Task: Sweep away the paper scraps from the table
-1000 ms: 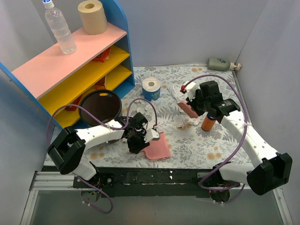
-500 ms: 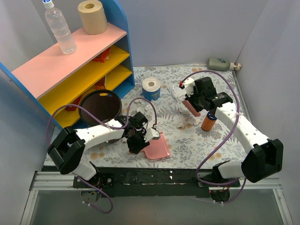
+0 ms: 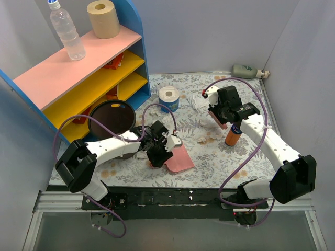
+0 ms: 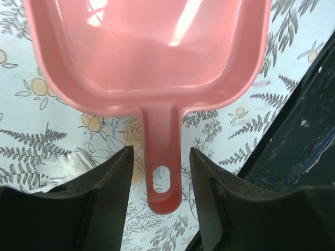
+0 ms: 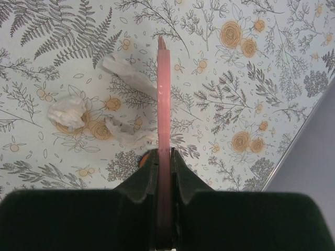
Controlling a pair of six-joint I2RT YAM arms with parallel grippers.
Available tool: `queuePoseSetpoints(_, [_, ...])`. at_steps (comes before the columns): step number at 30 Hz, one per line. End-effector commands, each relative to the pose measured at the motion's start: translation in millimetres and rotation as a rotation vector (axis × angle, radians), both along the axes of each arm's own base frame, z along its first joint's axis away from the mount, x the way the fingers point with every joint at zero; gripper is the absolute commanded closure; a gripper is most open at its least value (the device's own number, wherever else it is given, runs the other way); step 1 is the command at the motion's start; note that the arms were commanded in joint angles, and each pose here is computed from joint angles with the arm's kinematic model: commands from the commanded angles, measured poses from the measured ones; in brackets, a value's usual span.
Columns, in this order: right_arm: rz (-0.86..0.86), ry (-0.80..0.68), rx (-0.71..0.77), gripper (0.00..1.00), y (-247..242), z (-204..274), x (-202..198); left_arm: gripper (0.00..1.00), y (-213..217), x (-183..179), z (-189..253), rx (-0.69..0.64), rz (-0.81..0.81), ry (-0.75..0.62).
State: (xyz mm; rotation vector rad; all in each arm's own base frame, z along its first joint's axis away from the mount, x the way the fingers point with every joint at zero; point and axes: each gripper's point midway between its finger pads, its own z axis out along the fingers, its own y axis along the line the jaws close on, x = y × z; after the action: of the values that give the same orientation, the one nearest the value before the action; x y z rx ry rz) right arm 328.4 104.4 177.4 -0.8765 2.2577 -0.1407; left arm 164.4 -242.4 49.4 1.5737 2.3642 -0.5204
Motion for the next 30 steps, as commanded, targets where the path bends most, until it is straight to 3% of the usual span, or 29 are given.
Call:
queuePoseSetpoints(1, [-0.022, -0.048, 0.025, 0.99, 1.6, 9.7, 8.8, 0.5, -17.1, 17.1, 15.0, -0.055, 0.022, -0.059])
queuePoseSetpoints(7, [-0.009, -0.059, 0.048, 0.99, 7.1, 18.4, 12.0, 0.37, -12.0, 8.6, 15.0, -0.067, 0.005, -0.05])
queuePoseSetpoints(19, [0.0, -0.033, 0.025, 0.99, 1.6, 8.3, 1.4, 0.37, 8.2, 4.7, -1.1, -0.008, -0.023, -0.083])
queuePoseSetpoints(24, [-0.002, -0.045, 0.017, 0.99, 1.1, 6.2, 5.5, 0.52, 14.3, 2.7, -4.1, 0.013, -0.049, -0.088])
queuePoseSetpoints(30, [-0.009, -0.021, 0.016, 0.99, 0.2, -6.9, 1.8, 0.83, 15.1, -0.9, 0.5, 0.025, -0.06, -0.061])
